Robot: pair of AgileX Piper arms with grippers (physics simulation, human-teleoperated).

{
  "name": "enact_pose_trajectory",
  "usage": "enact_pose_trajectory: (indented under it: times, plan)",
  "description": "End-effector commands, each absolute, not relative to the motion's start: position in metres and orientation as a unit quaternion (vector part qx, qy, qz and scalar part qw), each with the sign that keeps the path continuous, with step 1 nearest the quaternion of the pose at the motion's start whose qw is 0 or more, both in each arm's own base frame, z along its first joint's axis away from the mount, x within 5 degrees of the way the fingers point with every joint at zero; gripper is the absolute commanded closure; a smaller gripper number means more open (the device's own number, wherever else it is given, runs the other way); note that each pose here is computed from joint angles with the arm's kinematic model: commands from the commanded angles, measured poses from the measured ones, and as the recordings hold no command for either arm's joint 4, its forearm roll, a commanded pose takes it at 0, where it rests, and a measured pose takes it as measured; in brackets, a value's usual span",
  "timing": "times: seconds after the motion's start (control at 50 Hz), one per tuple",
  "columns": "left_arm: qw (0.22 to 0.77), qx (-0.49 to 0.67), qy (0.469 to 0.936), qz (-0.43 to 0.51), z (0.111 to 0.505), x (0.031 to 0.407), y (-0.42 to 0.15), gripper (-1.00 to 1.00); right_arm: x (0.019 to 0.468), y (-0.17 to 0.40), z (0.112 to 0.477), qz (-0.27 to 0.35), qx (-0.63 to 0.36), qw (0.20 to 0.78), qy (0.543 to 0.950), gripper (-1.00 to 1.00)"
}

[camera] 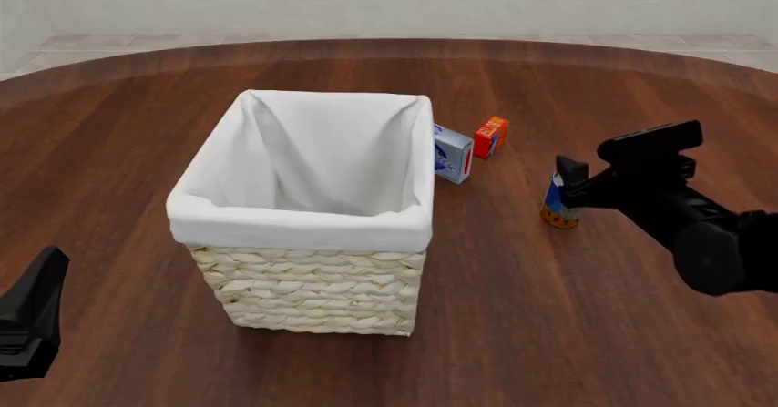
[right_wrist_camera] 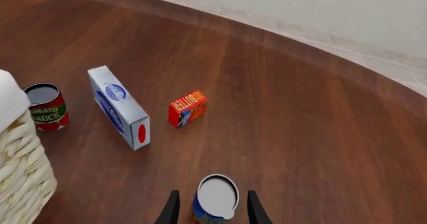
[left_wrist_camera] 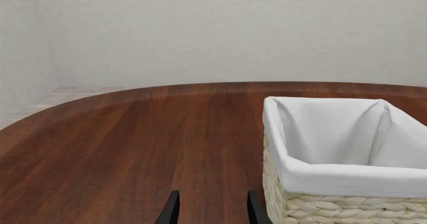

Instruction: Pick up the alphabet soup and put it in the basket.

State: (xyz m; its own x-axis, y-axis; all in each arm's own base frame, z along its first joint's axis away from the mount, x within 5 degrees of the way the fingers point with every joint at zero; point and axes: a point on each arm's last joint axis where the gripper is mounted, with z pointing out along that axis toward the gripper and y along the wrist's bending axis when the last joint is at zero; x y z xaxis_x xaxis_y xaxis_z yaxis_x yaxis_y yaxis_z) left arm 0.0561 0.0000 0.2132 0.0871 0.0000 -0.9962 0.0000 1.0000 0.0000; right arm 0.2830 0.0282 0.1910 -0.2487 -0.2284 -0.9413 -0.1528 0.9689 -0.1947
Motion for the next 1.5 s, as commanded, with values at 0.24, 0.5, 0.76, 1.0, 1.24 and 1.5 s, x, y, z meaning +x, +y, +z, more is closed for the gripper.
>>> enact_pose_trajectory:
  times: [0.24,0.5,0.76,1.0,1.24,1.5]
  plan:
    - [0.737,0.0,0.676,0.0,0.213,0.056,0.0,-1.0,0.291,0.03,0.186,-0.032,-0.126,0.596,0.793,-1.0]
    - [0.737,0.0,0.676,0.0,0.213,0.056,0.0,-1.0,0.292,0.03,0.183,-0.031,-0.124,0.595,0.794,-1.0]
    - [0.737,0.0,0.676,0.0,0.213,0.056,0.0,-1.0,0.293,0.027,0.181,-0.032,-0.118,0.594,0.795,-1.0]
    - [0.737,0.0,0.676,0.0,0.213,0.056,0.0,-1.0,0.297,0.027,0.177,-0.03,-0.114,0.592,0.797,-1.0]
    - [0.737,0.0,0.676,0.0,0.213,0.056,0.0,-1.0,0.302,0.026,0.17,-0.028,-0.109,0.588,0.801,-1.0]
    - [0.737,0.0,0.676,0.0,0.213,0.056,0.0,-1.0,0.304,0.023,0.169,-0.03,-0.102,0.588,0.802,-1.0]
